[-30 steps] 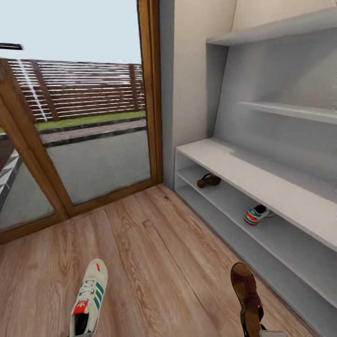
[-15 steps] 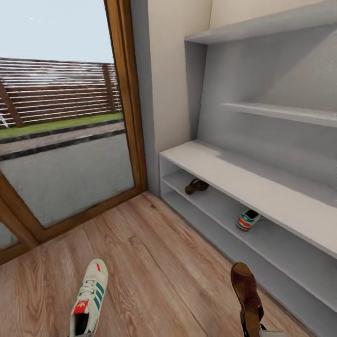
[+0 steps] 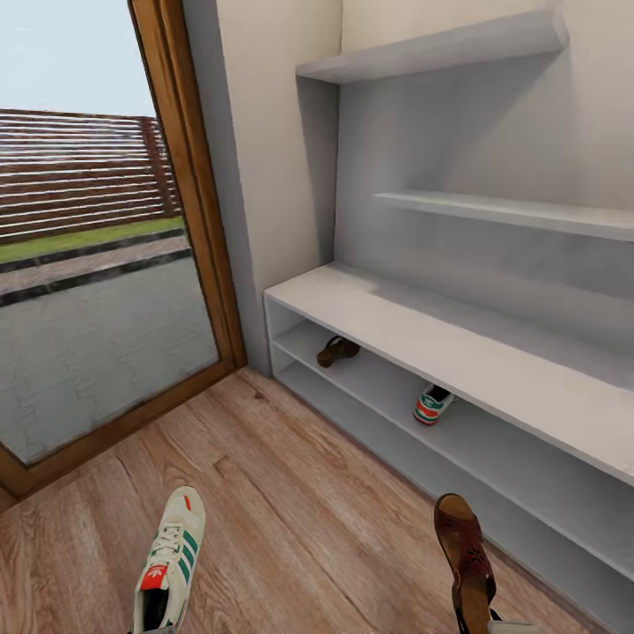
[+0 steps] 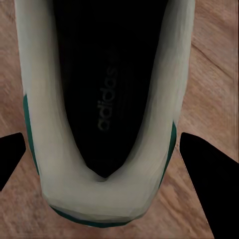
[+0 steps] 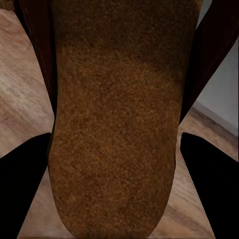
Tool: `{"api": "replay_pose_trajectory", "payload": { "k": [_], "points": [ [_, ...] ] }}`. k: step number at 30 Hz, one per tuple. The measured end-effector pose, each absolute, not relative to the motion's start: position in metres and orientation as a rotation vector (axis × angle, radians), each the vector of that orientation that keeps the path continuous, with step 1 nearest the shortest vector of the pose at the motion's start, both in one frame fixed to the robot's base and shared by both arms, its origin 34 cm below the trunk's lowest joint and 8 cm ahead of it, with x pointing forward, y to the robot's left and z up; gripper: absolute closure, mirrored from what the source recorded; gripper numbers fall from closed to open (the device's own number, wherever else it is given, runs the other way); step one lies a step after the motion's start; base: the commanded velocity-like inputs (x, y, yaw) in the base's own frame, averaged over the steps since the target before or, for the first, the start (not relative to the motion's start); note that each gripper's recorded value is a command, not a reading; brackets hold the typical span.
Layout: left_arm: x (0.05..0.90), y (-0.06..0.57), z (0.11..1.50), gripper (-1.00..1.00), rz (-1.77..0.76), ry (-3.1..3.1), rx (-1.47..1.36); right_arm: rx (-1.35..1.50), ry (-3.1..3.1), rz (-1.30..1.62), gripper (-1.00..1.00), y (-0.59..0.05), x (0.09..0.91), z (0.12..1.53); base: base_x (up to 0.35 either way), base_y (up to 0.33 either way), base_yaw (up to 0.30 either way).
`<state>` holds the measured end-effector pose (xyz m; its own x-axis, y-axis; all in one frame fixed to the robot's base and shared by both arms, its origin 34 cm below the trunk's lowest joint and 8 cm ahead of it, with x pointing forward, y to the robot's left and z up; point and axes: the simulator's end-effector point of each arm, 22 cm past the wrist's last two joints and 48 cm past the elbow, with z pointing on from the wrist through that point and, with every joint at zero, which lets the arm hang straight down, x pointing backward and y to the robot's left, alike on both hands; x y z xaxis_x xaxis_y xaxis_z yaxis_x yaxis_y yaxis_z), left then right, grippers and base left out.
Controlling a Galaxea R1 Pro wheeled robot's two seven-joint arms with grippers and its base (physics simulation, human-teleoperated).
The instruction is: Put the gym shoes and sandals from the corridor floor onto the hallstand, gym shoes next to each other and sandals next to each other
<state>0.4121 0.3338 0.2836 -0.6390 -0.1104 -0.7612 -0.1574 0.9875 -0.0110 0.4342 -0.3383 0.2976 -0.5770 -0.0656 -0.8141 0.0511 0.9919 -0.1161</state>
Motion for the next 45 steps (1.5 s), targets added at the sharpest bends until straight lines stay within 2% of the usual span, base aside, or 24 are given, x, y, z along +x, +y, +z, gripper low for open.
{"api": "replay_pose_trajectory", "payload": {
  "k": [45],
  "points": [
    [0.4122,0.3328,0.2835,1.0,0.069,2.27,-0.185,-0.013,2.182,-0.155,1.0,-0.3377,0.4338,0.2971,-0.116,0.234,-0.276]
  ]
}}
